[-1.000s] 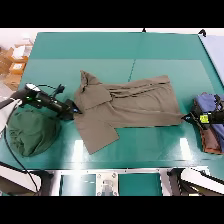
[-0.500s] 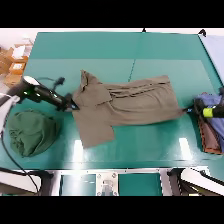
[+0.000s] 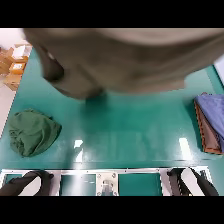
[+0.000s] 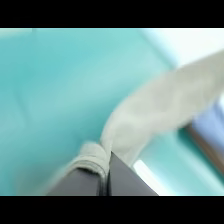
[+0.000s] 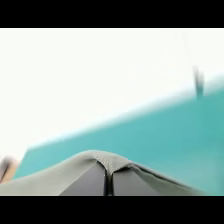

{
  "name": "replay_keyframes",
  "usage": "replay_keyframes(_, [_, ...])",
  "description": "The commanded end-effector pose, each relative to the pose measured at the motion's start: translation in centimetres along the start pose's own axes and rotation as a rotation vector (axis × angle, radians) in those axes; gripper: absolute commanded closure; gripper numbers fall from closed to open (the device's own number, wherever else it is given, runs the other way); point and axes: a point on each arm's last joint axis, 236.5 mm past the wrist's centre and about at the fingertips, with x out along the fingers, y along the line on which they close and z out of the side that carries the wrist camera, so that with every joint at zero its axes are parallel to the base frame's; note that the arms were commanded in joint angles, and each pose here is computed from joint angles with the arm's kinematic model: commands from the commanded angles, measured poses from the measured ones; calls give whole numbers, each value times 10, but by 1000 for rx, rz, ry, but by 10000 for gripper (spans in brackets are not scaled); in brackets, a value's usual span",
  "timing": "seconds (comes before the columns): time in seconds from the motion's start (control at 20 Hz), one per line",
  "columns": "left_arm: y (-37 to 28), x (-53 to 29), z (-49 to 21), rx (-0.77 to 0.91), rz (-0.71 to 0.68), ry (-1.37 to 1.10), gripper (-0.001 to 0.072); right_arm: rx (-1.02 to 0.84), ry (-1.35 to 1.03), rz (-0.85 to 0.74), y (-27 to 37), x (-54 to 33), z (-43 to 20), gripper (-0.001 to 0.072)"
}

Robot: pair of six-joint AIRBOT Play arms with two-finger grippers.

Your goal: Fold the shirts.

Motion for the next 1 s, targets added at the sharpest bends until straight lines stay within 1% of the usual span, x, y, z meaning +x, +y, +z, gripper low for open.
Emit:
replay_keyframes(0.0, [-107, -126, 102, 302, 101, -406, 677, -262, -371, 7, 111, -85, 84, 695])
replay_keyframes(0.1, [-117, -160, 104, 336, 196, -455, 677, -358, -430, -59, 127, -108, 89, 695])
replay_keyframes(0.2, [-103, -168, 93, 309, 286, -411, 677, -383, -407, -99, 122, -110, 84, 695])
replay_keyframes(0.3, [-79, -156, 73, 264, 329, -314, 677, -336, -350, -100, 104, -97, 72, 695])
replay_keyframes(0.45, [-28, -106, 22, 136, 322, -120, 677, -203, -206, -93, 53, -59, 33, 695])
replay_keyframes(0.55, [13, -61, -29, 8, 295, 31, 677, -100, -65, -85, 7, -20, -14, 695])
replay_keyframes(0.65, [55, -10, -89, -130, 243, 173, 677, -11, 109, -67, -36, 25, -81, 695])
replay_keyframes(0.75, [94, 42, -151, -266, 185, 256, 677, 82, 261, -75, -77, 68, -156, 695])
replay_keyframes(0.85, [136, 89, -221, -393, 162, 335, 677, 190, 384, -133, -121, 104, -231, 695])
replay_keyframes(0.95, [178, 123, -286, -495, 186, 419, 677, 279, 496, -207, -165, 132, -298, 695])
